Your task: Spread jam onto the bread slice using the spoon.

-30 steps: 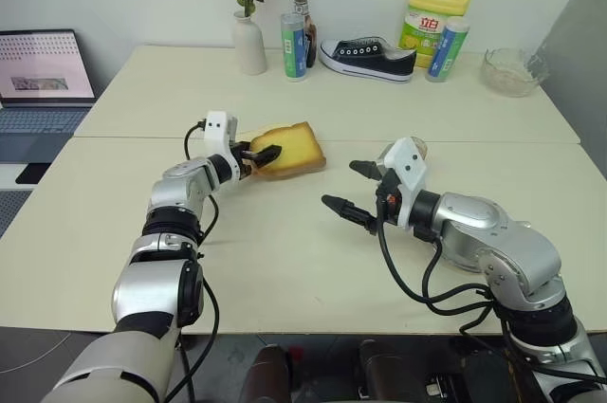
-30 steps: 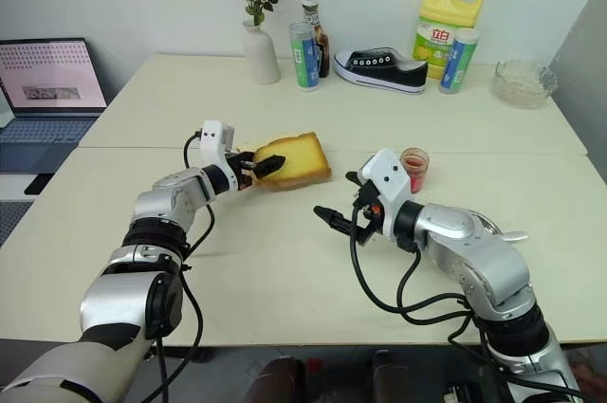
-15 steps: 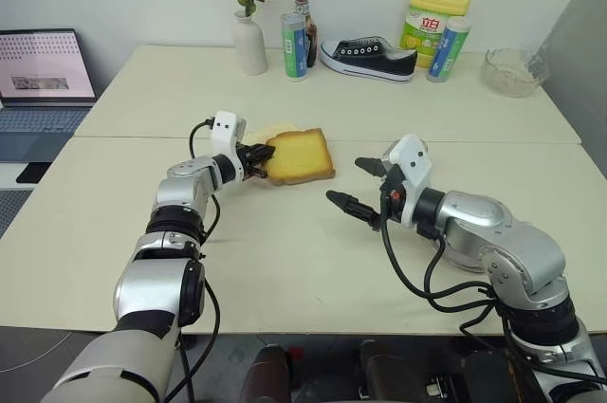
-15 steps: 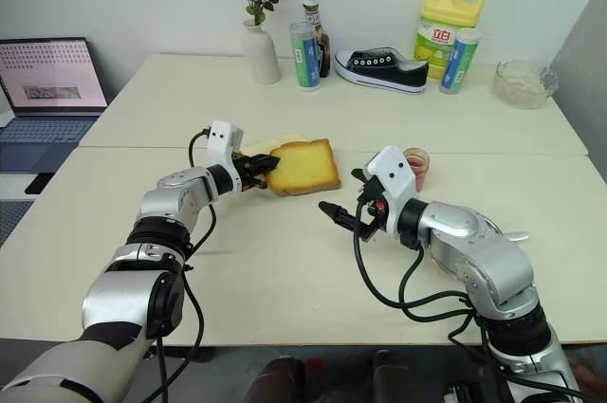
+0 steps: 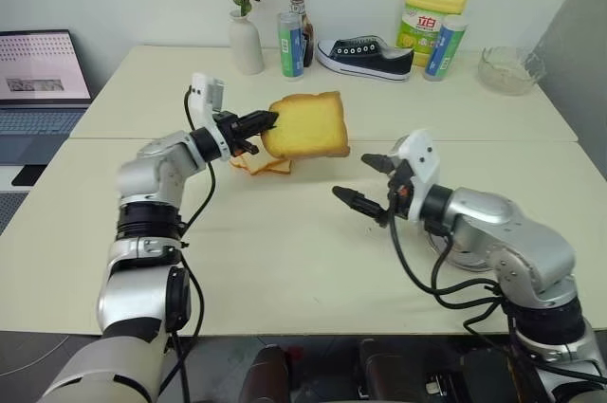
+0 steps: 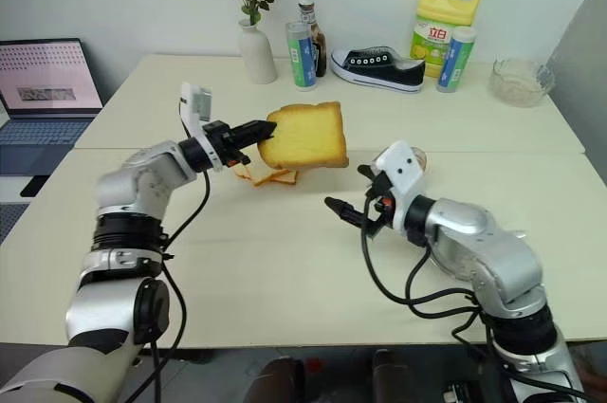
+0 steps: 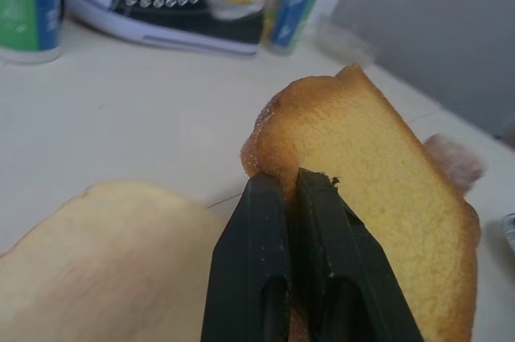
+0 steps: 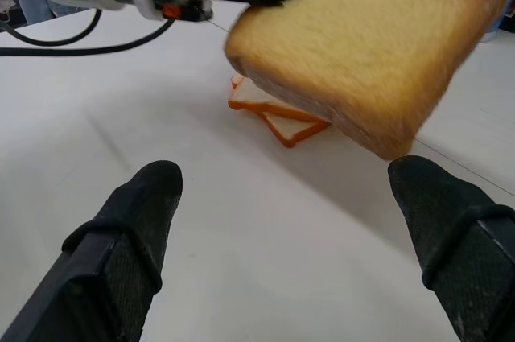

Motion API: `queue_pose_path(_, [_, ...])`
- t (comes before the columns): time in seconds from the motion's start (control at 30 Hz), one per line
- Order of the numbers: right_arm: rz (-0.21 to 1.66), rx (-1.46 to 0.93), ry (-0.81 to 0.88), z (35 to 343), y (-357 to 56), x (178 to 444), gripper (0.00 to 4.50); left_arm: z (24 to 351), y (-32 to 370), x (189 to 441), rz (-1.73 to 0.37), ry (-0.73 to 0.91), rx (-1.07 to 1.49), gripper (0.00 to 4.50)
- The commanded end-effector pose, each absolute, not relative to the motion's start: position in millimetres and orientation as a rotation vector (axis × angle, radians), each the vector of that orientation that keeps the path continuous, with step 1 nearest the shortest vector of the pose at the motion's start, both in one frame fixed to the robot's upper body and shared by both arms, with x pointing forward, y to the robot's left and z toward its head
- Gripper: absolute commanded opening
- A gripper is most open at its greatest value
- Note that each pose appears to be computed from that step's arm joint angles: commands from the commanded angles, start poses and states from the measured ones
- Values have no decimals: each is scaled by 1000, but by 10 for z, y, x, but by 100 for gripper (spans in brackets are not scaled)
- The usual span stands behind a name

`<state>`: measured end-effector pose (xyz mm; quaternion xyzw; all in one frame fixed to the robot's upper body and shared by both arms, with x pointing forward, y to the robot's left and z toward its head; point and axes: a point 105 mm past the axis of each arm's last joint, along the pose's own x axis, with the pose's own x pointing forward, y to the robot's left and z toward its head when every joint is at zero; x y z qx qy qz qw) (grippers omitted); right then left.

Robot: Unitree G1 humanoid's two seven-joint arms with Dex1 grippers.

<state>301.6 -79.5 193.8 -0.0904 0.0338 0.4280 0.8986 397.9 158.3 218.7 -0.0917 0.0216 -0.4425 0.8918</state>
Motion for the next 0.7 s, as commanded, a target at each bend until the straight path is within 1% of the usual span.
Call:
queue_pose_path(0.03, [937,-214,29,2169,-926,2827,450,2232,1434,3682,-1100,91,-108,2])
queue_pose_path(0.13, [1043,-247,136,2091,-1036,2520,450,2063,1388,3508,-1189,177,16,2])
queue_pose_path(0.2, [1086,-260,204,2046,-1117,2326,450,1950,1343,3436,-1237,217,90,2])
queue_pose_path(0.33, [1125,-250,260,2035,-1158,2118,450,1808,1189,3367,-1324,250,166,2])
queue_pose_path(0.43, [1131,-231,274,2026,-1141,2063,450,1695,1031,3352,-1396,261,251,2])
queue_pose_path(0.53, [1115,-226,280,2003,-1128,2058,450,1661,945,3431,-1399,248,289,2])
queue_pose_path(0.7, [1037,-202,273,1938,-1148,2100,450,1604,754,3616,-1351,195,252,2])
